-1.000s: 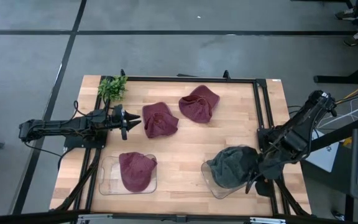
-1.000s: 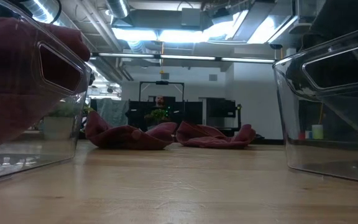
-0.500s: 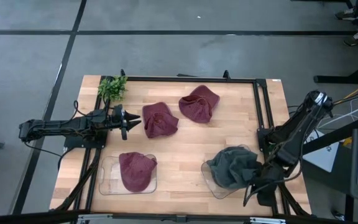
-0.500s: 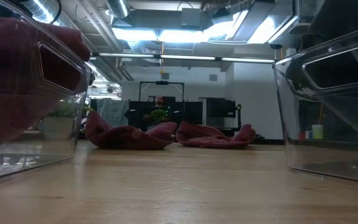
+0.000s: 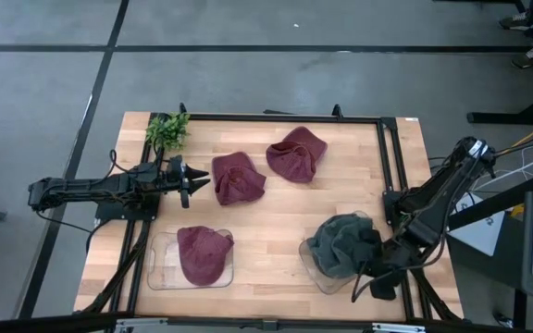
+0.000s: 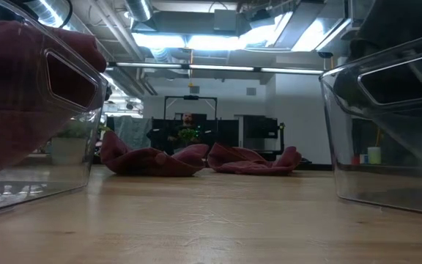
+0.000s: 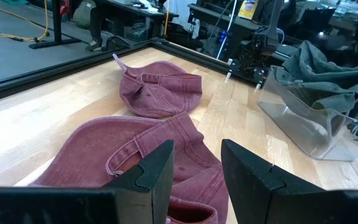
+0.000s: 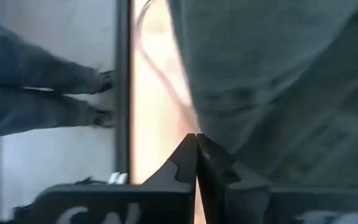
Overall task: Pick & Place hat
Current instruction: Put the black cap into the right transparent bin
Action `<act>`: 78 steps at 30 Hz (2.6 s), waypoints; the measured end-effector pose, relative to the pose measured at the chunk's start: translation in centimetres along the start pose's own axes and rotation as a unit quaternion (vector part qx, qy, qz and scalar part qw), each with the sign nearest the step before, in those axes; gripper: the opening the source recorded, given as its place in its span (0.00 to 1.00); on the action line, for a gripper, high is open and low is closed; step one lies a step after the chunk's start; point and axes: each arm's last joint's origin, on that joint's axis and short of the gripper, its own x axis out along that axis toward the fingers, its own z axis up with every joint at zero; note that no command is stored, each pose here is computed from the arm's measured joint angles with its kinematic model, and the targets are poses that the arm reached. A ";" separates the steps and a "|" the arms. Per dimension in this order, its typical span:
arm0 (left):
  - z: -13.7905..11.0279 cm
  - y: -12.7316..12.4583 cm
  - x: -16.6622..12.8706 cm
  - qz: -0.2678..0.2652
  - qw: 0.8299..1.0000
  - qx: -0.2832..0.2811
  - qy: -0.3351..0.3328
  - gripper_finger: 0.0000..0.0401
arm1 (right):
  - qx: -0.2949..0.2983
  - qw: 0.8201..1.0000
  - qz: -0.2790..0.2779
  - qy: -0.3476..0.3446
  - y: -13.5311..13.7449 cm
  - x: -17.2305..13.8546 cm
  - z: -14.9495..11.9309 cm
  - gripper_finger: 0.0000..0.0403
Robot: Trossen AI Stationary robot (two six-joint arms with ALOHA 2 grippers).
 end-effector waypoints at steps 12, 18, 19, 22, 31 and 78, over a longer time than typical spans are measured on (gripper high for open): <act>0.0 0.0 0.0 0.000 1.000 0.000 0.000 0.32 | -0.011 0.982 -0.184 -0.037 -3.2 -2.3 2.2 0.02; 0.0 0.0 0.0 0.000 1.000 0.000 0.000 0.32 | 0.014 0.982 -0.173 -0.068 -2.8 -6.1 3.5 0.01; 0.0 0.0 0.0 0.000 1.000 0.000 0.000 0.32 | 0.020 0.982 -0.171 -0.075 -2.6 -7.0 3.8 0.01; 0.0 0.0 0.0 0.000 1.000 0.000 0.000 0.32 | 0.005 0.987 -0.140 -0.081 -1.1 -9.1 4.2 0.02; 0.0 0.0 0.0 0.000 1.000 0.000 0.000 0.32 | -0.122 0.989 -0.080 -0.003 4.3 -7.7 1.5 0.01; 0.0 0.0 0.0 0.000 1.000 0.000 0.000 0.32 | -0.200 0.878 -0.434 -0.009 1.1 7.5 -2.8 0.01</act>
